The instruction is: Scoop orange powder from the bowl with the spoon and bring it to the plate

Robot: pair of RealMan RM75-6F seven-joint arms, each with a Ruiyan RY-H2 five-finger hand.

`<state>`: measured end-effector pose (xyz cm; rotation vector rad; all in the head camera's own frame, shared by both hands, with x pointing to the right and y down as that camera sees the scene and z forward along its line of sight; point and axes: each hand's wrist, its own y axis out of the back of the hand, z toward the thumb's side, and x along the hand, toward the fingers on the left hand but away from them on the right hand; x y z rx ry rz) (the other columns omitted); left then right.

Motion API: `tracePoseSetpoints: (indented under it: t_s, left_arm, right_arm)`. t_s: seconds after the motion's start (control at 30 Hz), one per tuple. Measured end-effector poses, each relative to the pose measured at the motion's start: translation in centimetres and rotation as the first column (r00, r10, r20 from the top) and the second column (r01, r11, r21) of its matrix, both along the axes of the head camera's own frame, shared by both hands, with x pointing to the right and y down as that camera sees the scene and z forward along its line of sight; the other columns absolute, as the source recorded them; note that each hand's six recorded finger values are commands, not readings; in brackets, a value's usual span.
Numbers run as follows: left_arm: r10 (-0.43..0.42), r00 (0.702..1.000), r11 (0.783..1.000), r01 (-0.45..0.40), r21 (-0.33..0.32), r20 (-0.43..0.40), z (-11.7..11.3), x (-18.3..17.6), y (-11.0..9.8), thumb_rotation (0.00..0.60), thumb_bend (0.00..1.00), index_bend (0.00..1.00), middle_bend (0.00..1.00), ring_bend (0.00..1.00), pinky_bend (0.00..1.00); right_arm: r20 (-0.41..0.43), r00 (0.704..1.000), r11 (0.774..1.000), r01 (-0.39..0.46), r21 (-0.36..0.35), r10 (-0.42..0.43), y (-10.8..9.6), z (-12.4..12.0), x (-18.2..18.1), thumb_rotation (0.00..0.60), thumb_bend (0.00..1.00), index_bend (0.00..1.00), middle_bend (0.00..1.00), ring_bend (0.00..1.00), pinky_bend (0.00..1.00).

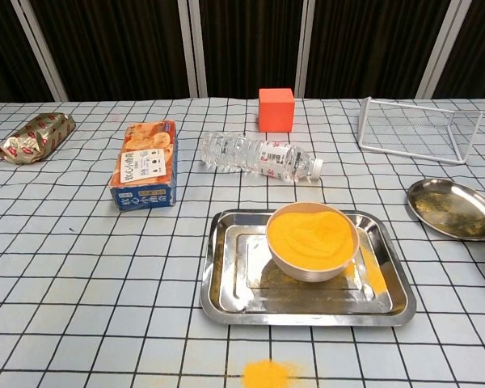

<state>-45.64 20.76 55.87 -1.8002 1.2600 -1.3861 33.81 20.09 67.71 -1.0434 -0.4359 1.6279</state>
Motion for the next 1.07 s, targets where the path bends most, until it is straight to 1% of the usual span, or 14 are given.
tracePoseSetpoints:
  t_s: [0.07,0.17,0.27,0.37,0.47,0.53,0.6,0.67,0.7,0.8,0.9,0.93,1.0,1.07]
  left_arm:
    - [0.000,1.000,1.000,0.000,-0.001,0.000,0.0,0.0,0.0,0.600,0.01,0.00,0.00,0.00,0.00]
    - [-0.002,1.000,1.000,0.002,0.000,0.000,0.0,0.0,0.1,0.600,0.01,0.00,0.00,0.00,0.00]
    - [-0.002,1.000,1.000,0.002,-0.001,-0.001,0.0,0.0,0.1,0.600,0.01,0.00,0.00,0.00,0.00]
    - [-0.002,1.000,1.000,0.002,-0.001,-0.001,0.0,0.0,0.1,0.600,0.01,0.00,0.00,0.00,0.00]
    - [-0.003,1.000,1.000,0.003,0.001,-0.002,-0.1,-0.1,0.0,0.600,0.01,0.00,0.00,0.00,0.00]
    - [-0.003,1.000,1.000,0.003,0.002,-0.003,-0.1,-0.1,0.0,0.600,0.01,0.00,0.00,0.00,0.00]
    - [-0.001,1.000,1.000,0.001,0.003,-0.004,-0.1,-0.1,0.0,0.600,0.01,0.00,0.00,0.00,0.00]
    - [0.004,1.000,1.000,-0.004,0.004,-0.002,-0.2,-0.1,0.0,0.600,0.01,0.00,0.00,0.00,0.00]
    - [0.009,1.000,1.000,-0.009,0.005,-0.001,-0.2,-0.1,0.1,0.600,0.01,0.00,0.00,0.00,0.00]
    - [0.027,1.000,1.000,-0.027,0.015,0.011,-0.3,0.0,0.0,0.600,0.01,0.00,0.00,0.00,0.00]
    - [0.053,0.998,0.998,-0.054,0.026,0.037,-0.3,0.0,0.1,0.600,0.01,0.00,0.00,0.00,0.00]
    - [0.060,0.997,0.998,-0.061,0.028,0.046,-0.3,-0.1,0.1,0.600,0.00,0.00,0.00,0.00,0.00]
    - [0.079,0.994,0.996,-0.082,0.035,0.071,-0.3,0.0,0.1,0.600,0.00,0.00,0.00,0.00,0.00]
    - [0.095,0.991,0.994,-0.100,0.043,0.092,-0.4,0.0,0.2,0.600,0.00,0.00,0.00,0.00,0.00]
  right_arm:
    - [0.005,1.000,1.000,-0.002,0.000,0.002,0.2,-0.2,-0.1,0.600,0.42,0.23,0.29,0.23,0.37]
    - [0.008,1.000,1.000,-0.002,0.004,0.002,0.3,-0.7,-0.2,0.600,0.42,0.20,0.27,0.22,0.37]
    - [0.018,1.000,1.000,-0.009,0.007,0.009,0.4,-1.1,-0.2,0.600,0.42,0.20,0.26,0.21,0.36]
    - [0.022,1.000,1.000,-0.003,0.011,0.003,0.5,-1.7,0.0,0.600,0.42,0.20,0.26,0.21,0.34]
    - [0.040,0.999,1.000,-0.002,0.018,0.001,0.6,-2.5,0.2,0.600,0.42,0.19,0.25,0.18,0.25]
    - [0.065,0.998,1.000,-0.004,0.027,0.002,0.8,-3.4,0.6,0.600,0.42,0.18,0.23,0.15,0.21]
    - [0.086,0.996,0.999,0.002,0.040,-0.005,1.0,-4.4,1.2,0.600,0.42,0.12,0.19,0.11,0.17]
    - [0.111,0.994,0.998,0.010,0.057,-0.016,1.4,-5.8,1.9,0.600,0.42,0.04,0.15,0.05,0.08]
    - [0.123,0.992,0.998,0.008,0.062,-0.016,1.6,-6.3,2.3,0.600,0.41,0.01,0.10,0.02,0.04]
    - [0.170,0.985,0.998,-0.018,0.067,0.006,2.6,-8.2,3.9,0.600,0.37,0.00,0.01,0.00,0.00]
    - [0.220,0.974,0.996,-0.068,0.054,0.054,3.8,-9.9,5.8,0.600,0.33,0.00,0.00,0.00,0.00]
    - [0.249,0.965,0.994,-0.095,0.048,0.080,4.3,-10.8,6.6,0.600,0.31,0.00,0.00,0.00,0.00]
    - [0.281,0.954,0.992,-0.121,0.042,0.104,4.7,-11.6,7.3,0.600,0.31,0.00,0.00,0.00,0.00]
    - [0.330,0.934,0.988,-0.153,0.030,0.135,5.2,-12.6,8.1,0.600,0.30,0.00,0.00,0.00,0.00]
